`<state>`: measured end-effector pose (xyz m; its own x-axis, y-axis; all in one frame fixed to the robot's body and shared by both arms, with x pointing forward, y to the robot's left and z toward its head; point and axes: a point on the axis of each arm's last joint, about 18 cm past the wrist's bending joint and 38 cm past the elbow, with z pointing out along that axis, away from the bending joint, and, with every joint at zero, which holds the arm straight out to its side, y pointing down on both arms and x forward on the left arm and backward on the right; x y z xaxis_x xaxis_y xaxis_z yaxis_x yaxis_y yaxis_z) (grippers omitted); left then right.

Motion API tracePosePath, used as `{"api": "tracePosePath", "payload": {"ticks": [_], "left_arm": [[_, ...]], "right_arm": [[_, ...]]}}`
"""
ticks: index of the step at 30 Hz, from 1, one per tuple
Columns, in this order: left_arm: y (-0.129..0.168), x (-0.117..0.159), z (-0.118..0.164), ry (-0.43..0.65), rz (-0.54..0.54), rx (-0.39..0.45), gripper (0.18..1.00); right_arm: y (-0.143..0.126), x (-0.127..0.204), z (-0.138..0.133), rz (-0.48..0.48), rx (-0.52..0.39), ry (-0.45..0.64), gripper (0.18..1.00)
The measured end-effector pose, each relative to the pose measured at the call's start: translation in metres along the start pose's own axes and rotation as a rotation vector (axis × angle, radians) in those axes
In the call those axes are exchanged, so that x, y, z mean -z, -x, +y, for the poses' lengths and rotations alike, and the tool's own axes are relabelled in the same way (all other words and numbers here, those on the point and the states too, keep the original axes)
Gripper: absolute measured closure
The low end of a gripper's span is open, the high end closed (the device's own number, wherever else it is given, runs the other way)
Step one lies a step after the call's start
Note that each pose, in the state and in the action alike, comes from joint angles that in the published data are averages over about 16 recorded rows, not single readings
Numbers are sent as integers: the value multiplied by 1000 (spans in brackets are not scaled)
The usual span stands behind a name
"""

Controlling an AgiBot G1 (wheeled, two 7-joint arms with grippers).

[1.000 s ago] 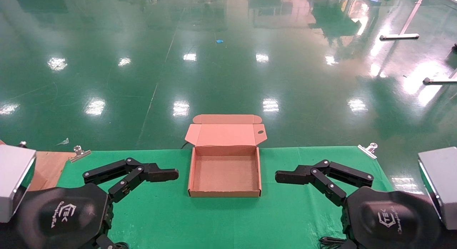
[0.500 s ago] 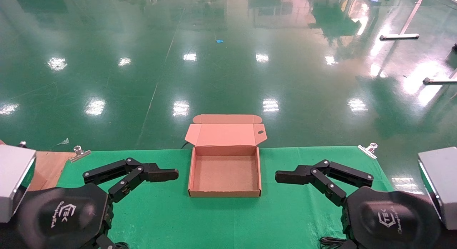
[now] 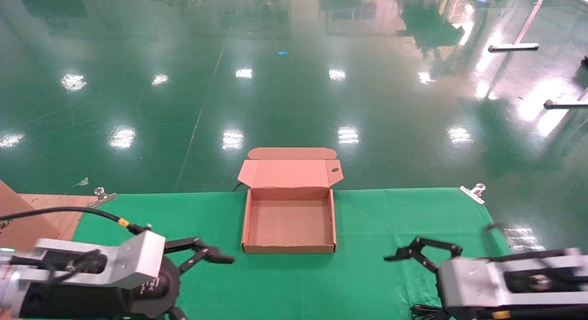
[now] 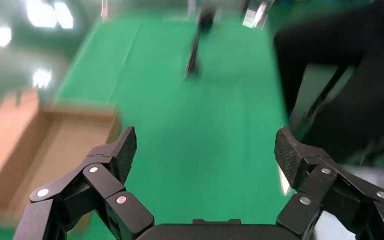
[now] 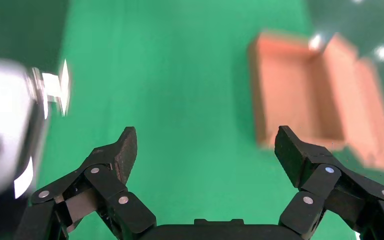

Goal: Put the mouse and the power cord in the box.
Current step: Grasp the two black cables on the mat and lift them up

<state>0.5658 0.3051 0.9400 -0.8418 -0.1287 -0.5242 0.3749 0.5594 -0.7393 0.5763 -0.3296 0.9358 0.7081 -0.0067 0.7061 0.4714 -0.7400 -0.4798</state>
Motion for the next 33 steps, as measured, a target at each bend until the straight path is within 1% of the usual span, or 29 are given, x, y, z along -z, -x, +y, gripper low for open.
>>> {"api": "tracePosePath", "payload": {"ticks": [4, 8, 14, 19, 23, 28, 33], "left_arm": [[15, -5, 33, 157, 6, -2, 184], [26, -6, 64, 318, 20, -11, 184], [40, -8, 103, 526, 46, -30, 184], [48, -8, 126, 668, 62, -51, 184], [53, -6, 139, 746, 63, -59, 184], [57, -3, 151, 807, 54, -60, 184], [58, -2, 160, 835, 42, -54, 184]], "right_arm": [[-10, -21, 28, -46, 85, 161, 178], [-19, -41, 53, -92, 163, 297, 178], [-30, -64, 85, -141, 244, 440, 178], [-34, -78, 105, -161, 273, 505, 178], [-34, -85, 117, -172, 279, 535, 178], [-32, -90, 127, -180, 272, 550, 178], [-29, -91, 133, -182, 262, 553, 178]]}}
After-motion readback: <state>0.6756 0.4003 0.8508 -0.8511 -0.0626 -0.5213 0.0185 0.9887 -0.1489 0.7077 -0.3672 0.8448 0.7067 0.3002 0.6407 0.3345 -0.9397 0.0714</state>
